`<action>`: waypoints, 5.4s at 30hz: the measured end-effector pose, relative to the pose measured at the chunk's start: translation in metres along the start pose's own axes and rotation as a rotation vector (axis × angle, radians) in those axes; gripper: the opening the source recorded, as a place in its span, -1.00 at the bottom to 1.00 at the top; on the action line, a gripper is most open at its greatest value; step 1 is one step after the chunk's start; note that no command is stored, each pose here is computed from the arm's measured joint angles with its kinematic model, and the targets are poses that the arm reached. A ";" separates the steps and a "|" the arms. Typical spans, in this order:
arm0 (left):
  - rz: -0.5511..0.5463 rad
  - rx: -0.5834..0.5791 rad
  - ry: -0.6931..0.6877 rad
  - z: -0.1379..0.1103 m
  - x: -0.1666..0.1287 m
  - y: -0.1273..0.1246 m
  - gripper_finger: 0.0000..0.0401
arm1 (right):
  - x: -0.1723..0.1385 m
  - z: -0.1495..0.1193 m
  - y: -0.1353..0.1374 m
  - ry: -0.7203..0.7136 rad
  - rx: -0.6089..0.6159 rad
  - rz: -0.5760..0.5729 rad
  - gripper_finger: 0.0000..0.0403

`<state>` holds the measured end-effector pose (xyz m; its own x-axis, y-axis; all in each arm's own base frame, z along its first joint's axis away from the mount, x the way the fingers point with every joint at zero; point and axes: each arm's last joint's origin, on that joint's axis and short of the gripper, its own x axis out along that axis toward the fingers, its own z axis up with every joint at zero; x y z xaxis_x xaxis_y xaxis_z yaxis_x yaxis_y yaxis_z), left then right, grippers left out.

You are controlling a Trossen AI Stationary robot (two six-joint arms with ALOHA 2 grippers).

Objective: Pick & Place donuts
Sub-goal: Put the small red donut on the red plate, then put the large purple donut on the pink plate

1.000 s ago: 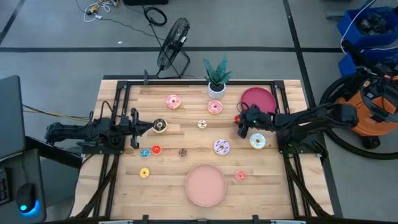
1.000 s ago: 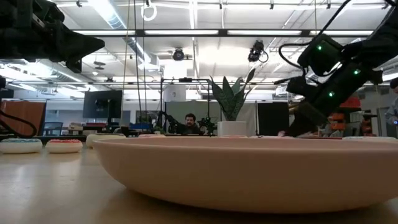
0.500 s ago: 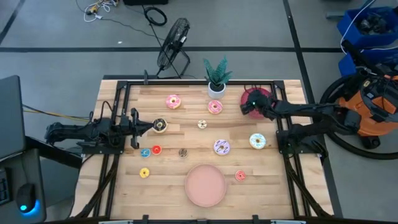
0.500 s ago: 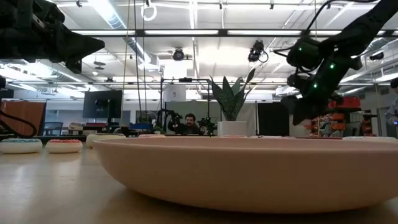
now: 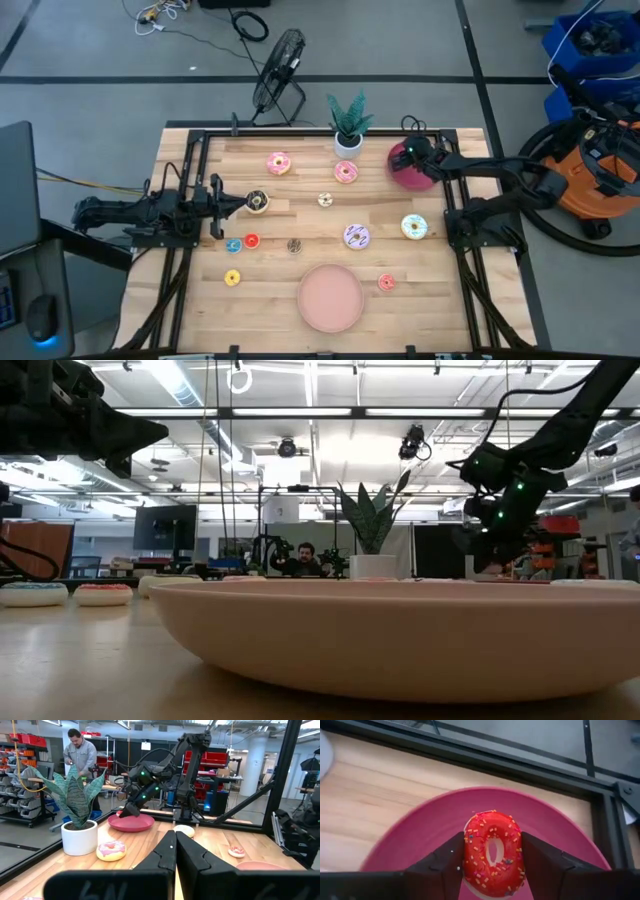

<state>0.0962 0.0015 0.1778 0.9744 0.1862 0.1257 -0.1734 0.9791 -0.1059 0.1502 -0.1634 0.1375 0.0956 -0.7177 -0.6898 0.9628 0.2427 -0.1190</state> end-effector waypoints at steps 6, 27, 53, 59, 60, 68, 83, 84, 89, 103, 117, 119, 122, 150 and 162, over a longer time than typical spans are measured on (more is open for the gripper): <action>0.000 0.000 0.000 0.000 0.000 0.000 -0.94 | 0.003 -0.002 0.002 0.012 -0.022 -0.031 0.12; -0.001 0.000 0.000 0.000 0.000 0.000 -0.94 | -0.007 0.015 0.018 -0.088 -0.132 -0.018 0.41; 0.000 0.007 0.008 -0.001 0.000 0.000 -0.94 | -0.115 -0.053 0.128 -0.010 -0.807 1.175 0.58; 0.000 0.003 0.009 -0.001 0.000 0.000 -0.94 | -0.125 -0.072 0.128 0.053 -0.904 1.131 0.88; 0.000 0.002 0.008 -0.001 0.000 0.000 -0.94 | -0.125 -0.076 0.127 0.060 -0.926 1.100 0.91; 0.000 -0.016 0.009 -0.001 0.000 0.000 -0.94 | -0.121 -0.097 0.122 -0.010 -0.931 1.005 0.97; 0.000 -0.015 0.013 -0.001 0.000 0.000 -0.94 | -0.101 -0.121 0.144 -0.158 -0.980 1.112 0.96; 0.001 -0.015 0.013 -0.001 0.000 0.000 -0.94 | -0.101 -0.121 0.145 -0.170 -0.980 1.121 0.96; 0.001 -0.015 0.015 -0.001 0.000 0.000 -0.94 | -0.102 -0.120 0.148 -0.213 -0.981 1.143 0.92; 0.001 -0.015 0.015 -0.002 0.000 0.000 -0.94 | -0.108 -0.113 0.154 -0.291 -0.979 1.222 0.49; 0.001 -0.015 0.014 -0.001 0.000 0.000 -0.94 | -0.122 -0.099 0.170 -0.382 -1.067 1.382 0.34; 0.001 -0.015 0.015 -0.001 0.000 0.000 -0.94 | -0.121 -0.098 0.174 -0.381 -1.079 1.415 0.33; 0.001 -0.015 0.014 -0.001 0.000 0.000 -0.94 | -0.117 -0.101 0.179 -0.347 -1.110 1.431 0.26; -0.006 -0.056 -0.004 0.000 0.000 -0.001 -0.94 | -0.181 -0.062 0.238 0.288 -0.775 1.559 -0.83; -0.099 -0.124 -0.003 0.001 -0.002 -0.009 -0.94 | -0.160 -0.099 0.305 0.480 -0.739 1.558 -0.83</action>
<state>0.0957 -0.0080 0.1795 0.9855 0.0893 0.1446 -0.0570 0.9752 -0.2140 0.4030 0.0906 0.1410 0.5104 0.6372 -0.5774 -0.2493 0.7523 0.6098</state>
